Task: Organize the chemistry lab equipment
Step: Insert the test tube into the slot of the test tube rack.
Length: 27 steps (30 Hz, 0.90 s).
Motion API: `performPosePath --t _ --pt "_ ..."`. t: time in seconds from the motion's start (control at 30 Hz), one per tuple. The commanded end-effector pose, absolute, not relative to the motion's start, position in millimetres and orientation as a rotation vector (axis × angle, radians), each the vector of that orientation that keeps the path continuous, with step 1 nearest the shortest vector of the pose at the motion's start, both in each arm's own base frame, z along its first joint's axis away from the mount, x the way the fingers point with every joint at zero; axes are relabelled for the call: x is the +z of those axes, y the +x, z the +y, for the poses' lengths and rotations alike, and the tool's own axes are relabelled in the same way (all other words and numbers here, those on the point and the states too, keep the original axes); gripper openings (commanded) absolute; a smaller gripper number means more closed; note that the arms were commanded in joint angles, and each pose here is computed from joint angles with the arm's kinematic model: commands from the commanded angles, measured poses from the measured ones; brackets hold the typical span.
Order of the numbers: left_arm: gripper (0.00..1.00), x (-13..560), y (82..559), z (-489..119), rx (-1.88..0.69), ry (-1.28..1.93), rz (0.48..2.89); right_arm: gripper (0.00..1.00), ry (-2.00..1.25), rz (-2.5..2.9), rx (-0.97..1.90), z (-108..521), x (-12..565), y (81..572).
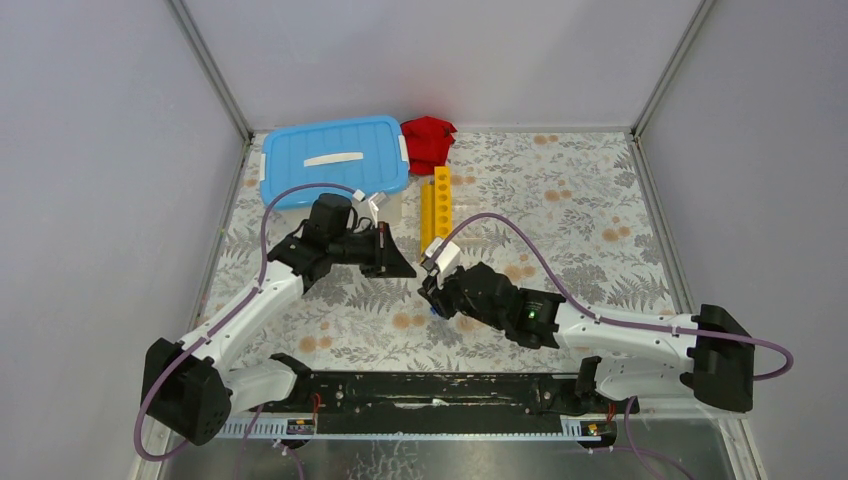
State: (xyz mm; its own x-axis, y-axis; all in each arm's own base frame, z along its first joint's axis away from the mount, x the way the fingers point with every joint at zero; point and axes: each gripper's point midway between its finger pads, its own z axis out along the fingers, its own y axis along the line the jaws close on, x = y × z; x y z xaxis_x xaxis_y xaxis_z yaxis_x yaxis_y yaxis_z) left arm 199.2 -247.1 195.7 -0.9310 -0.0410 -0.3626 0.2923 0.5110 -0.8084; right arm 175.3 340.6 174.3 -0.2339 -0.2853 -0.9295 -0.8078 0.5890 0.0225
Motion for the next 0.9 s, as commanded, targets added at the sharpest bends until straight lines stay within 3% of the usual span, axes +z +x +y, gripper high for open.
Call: performPosePath --t 0.0,0.1,0.27,0.53,0.73,0.87 --pt "0.08 216.4 225.1 -248.1 -1.318 0.198 2.308 0.40 -0.825 1.708 0.687 343.0 207.4 179.9" --pt "0.08 226.9 237.0 -245.5 -1.253 0.183 2.290 0.54 -0.798 1.702 0.686 337.4 212.6 180.3" --pt "0.08 246.6 260.2 -237.2 -1.112 0.155 2.238 0.66 -0.738 1.721 0.661 328.6 217.2 184.9" --pt "0.03 286.7 298.1 -229.3 -0.835 0.161 2.179 0.75 -0.547 1.741 0.559 300.3 235.2 202.2" --pt "0.00 308.4 317.6 -235.9 -0.773 0.146 2.132 0.77 -0.412 1.768 0.427 271.0 236.4 215.9" --pt "0.00 317.6 328.9 -254.3 -0.742 0.157 2.120 0.83 -0.273 1.759 0.336 242.7 240.2 224.5"
